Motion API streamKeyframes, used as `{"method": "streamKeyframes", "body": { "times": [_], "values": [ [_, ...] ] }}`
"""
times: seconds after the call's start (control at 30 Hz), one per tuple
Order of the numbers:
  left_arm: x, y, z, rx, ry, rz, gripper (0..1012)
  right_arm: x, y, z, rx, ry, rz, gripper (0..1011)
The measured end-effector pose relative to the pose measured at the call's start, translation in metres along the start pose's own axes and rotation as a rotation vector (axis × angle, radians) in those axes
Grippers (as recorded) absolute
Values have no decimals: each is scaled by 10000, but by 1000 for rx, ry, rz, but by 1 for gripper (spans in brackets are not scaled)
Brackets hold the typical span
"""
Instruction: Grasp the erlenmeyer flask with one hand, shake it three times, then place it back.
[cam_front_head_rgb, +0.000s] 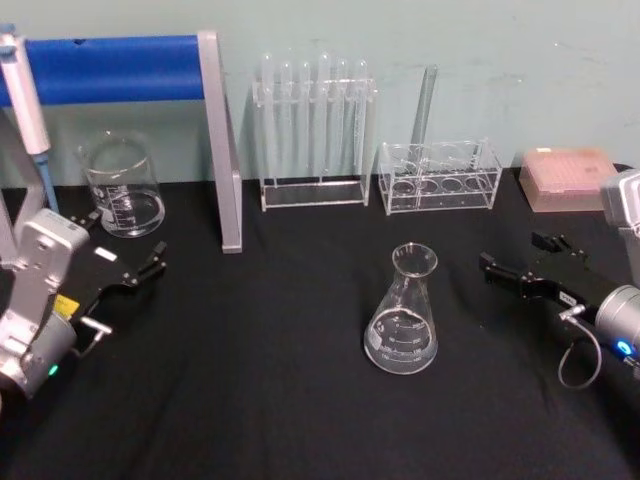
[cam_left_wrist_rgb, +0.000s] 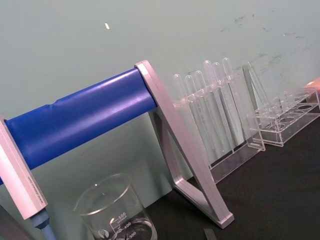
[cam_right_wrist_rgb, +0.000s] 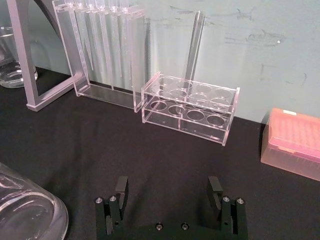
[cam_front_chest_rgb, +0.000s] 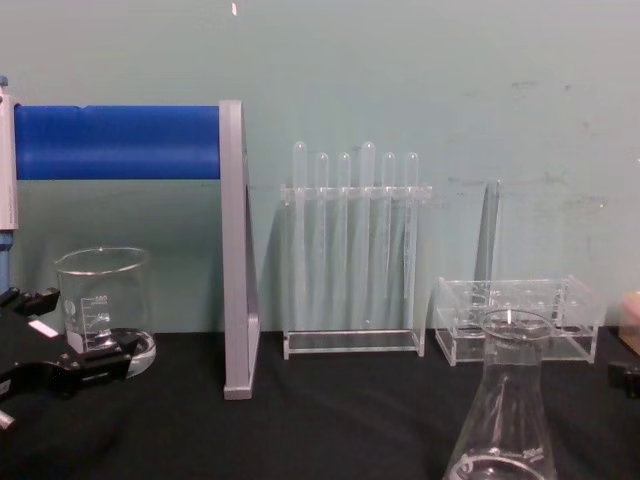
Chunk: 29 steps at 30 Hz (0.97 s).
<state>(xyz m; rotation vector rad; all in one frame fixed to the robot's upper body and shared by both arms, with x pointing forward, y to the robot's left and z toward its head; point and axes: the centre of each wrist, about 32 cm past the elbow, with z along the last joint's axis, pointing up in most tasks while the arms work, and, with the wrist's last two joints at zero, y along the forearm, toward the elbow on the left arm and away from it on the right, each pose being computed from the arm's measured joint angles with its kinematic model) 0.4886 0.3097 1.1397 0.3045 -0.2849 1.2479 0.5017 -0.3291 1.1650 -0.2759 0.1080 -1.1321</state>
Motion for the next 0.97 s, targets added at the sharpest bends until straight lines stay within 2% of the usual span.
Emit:
{"method": "streamKeyframes", "body": {
  "times": [0.97],
  "values": [
    [0,0,0,0,0,0,1001,7,-4,3,1,3,-1,1003]
  ]
}}
